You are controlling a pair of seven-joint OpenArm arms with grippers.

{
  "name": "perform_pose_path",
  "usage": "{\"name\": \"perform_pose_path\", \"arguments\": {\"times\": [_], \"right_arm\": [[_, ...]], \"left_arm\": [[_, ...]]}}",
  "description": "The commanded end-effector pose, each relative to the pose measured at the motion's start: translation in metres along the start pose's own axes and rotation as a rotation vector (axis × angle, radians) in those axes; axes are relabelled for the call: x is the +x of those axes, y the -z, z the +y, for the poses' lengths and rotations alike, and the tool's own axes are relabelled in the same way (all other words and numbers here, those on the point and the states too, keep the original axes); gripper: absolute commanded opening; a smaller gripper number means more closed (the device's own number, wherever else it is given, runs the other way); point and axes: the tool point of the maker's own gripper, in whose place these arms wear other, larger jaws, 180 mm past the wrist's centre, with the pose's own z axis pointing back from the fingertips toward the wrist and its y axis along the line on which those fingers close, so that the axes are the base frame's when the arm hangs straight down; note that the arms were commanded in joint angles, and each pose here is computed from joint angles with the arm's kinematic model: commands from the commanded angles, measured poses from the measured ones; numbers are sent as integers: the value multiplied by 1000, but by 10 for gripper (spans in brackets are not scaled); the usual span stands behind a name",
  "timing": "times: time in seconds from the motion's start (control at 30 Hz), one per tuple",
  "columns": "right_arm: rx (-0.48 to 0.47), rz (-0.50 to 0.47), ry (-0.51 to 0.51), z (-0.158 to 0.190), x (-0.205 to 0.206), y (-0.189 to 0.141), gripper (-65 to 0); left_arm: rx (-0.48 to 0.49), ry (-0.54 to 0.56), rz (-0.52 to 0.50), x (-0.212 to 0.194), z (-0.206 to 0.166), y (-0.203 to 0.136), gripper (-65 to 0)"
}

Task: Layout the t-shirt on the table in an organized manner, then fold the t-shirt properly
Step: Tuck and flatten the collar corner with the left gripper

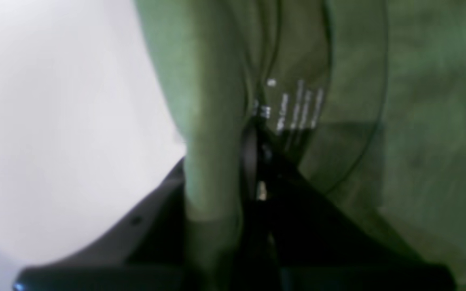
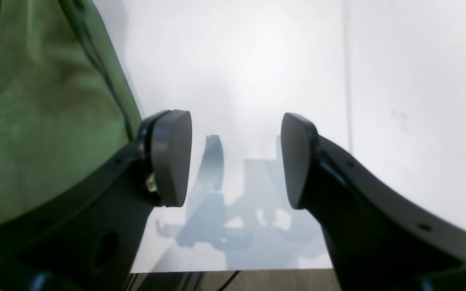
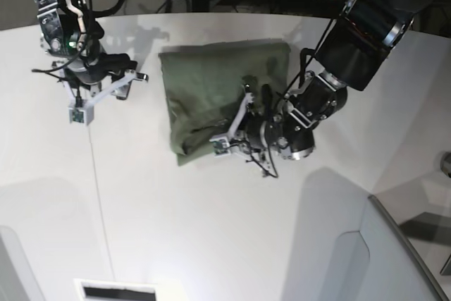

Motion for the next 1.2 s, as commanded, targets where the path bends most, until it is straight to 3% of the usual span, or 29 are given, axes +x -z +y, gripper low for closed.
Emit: {"name": "perform_pose_path", "arguments": {"times": [0.0, 0.27, 1.17], "right_arm": [[-7, -28, -1, -4, 8, -2, -323], [-39, -5, 16, -18, -2, -1, -323], [-42, -13, 62, -16, 0, 0, -323]], "left_arm": [[1, 21, -46, 18, 7, -2, -650], [-58, 121, -114, 61, -3, 14, -650], [-48, 136, -118, 71, 7, 13, -650]]}}
